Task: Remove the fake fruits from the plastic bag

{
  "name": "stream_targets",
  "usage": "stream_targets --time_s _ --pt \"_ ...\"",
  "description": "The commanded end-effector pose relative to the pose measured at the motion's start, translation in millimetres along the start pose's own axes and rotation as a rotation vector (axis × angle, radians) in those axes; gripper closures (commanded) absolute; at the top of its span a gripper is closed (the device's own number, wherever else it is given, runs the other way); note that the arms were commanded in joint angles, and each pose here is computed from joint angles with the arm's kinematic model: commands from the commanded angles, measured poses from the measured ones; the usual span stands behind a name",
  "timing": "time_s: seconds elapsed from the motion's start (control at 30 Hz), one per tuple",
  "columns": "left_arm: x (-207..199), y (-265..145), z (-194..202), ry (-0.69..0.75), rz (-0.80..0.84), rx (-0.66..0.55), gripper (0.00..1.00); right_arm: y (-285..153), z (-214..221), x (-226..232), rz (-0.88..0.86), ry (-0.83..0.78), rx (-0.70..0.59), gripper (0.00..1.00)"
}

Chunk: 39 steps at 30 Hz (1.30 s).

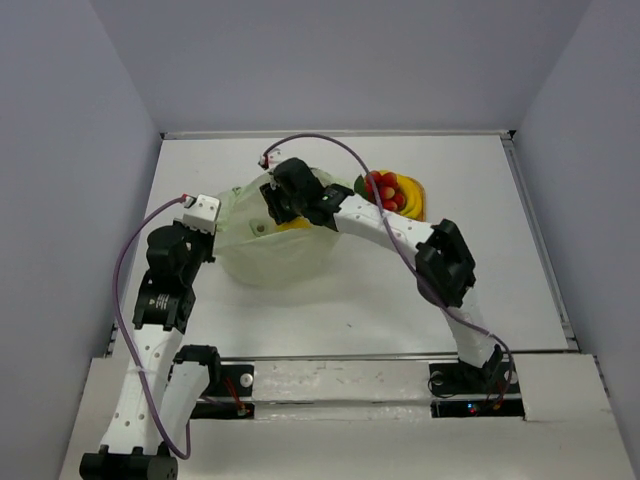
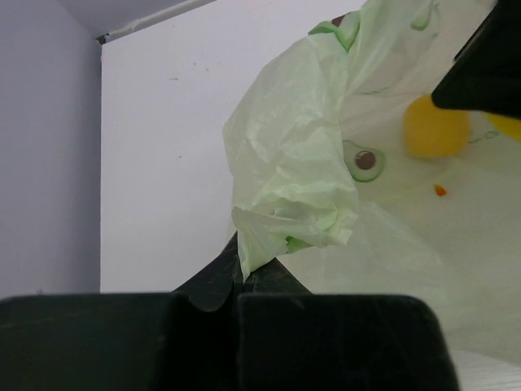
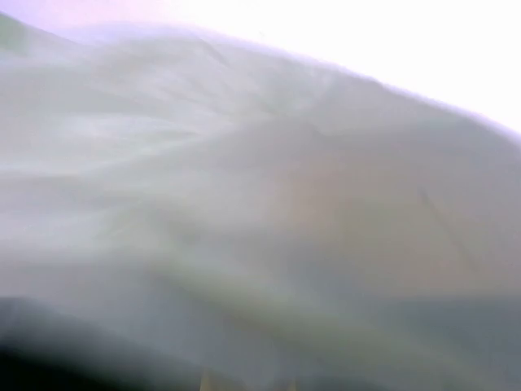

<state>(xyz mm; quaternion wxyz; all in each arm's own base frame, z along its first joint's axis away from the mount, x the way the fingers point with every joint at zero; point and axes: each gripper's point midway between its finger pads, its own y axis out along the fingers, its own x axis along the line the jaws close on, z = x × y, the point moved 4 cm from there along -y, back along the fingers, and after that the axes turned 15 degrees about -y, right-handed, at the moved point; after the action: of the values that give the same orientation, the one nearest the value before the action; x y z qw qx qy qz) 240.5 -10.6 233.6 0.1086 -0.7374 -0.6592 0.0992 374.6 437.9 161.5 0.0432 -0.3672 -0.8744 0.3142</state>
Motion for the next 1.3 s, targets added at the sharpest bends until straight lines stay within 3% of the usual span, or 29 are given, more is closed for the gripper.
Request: stream_targets --time_s 0.0,0.23,0.6,0.83,1.0,1.17,1.27 --pt "7.1 5.0 -14.8 -0.044 -0.059 -0.052 1.00 -76.4 -69.5 5.9 -0.168 -0.065 -0.241 0.61" --pt "7.0 5.9 -22.4 -0.050 -0.059 -0.066 1.00 -103.7 -62.9 16.4 -0.265 -0.065 -0.253 0.57" --pt "7.5 3.7 -23.8 -0.047 -0.062 -0.072 1.00 -147.4 -105.2 21.5 -0.353 -0.029 -0.387 0.62" --pt "7.0 5.6 -24.3 -0.050 -0.059 -0.074 1.00 -205.2 -177.7 33.9 -0.529 0.071 -0.641 0.67" --pt "7.7 6.0 -26.1 -0.049 -0.063 -0.077 1.00 -256.6 -236.4 38.6 -0.691 0.200 -0.935 0.71" --pt "9.0 3.1 -26.7 -0.046 -0.072 -0.081 1.00 -264.3 -256.7 -8.8 -0.541 0.311 -1.012 0.71" --pt "9.3 1.0 -23.6 -0.046 -0.077 -0.080 1.00 -255.2 -235.3 -81.9 -0.254 0.396 -0.950 0.73"
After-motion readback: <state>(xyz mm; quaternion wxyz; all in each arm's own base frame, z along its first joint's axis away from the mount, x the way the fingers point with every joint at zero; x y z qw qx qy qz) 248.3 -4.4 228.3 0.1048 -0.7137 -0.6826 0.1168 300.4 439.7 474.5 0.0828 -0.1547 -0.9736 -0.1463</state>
